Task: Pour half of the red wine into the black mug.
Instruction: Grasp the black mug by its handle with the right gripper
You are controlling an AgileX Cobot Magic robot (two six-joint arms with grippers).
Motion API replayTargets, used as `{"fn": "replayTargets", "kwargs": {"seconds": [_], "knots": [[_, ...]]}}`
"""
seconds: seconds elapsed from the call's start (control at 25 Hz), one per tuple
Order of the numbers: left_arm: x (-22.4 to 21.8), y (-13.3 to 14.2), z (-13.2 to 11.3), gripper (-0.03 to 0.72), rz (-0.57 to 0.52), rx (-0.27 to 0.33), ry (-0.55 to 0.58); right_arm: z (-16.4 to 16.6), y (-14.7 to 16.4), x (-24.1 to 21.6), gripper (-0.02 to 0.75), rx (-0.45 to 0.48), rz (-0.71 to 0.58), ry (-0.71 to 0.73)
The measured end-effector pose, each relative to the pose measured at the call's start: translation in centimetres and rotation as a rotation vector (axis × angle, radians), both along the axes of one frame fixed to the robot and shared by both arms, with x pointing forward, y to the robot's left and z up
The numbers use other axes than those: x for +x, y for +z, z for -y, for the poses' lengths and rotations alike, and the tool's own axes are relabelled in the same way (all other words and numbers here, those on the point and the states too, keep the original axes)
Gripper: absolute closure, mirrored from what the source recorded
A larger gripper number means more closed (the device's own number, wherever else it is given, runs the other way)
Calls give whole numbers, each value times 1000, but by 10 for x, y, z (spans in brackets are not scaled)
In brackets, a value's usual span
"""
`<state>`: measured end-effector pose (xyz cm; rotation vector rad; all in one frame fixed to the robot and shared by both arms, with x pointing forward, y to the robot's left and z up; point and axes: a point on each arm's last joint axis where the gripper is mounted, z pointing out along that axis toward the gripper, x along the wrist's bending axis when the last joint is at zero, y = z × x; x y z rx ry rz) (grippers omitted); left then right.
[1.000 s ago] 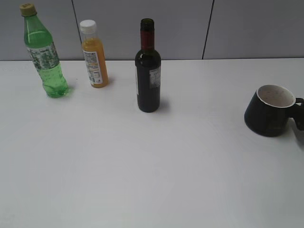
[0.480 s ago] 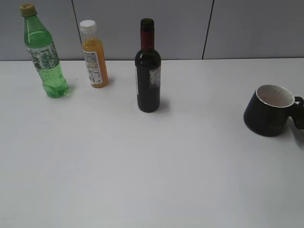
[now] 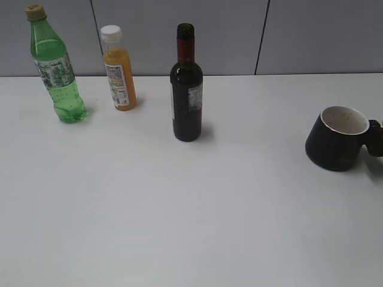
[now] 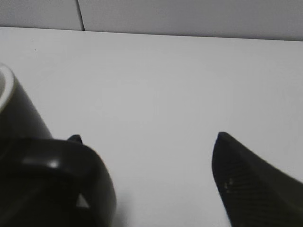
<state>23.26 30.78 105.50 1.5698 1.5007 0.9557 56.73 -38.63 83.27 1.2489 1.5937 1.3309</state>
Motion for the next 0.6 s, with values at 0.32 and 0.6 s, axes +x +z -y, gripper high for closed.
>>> {"fn": "replayTargets", "kwargs": {"seconds": [0.32, 0.6], "knots": [[0, 0, 0, 99, 0, 0, 0, -3, 0, 0, 524, -3, -1, 22], [0, 0, 0, 99, 0, 0, 0, -3, -1, 0, 706, -10, -5, 23]]}}
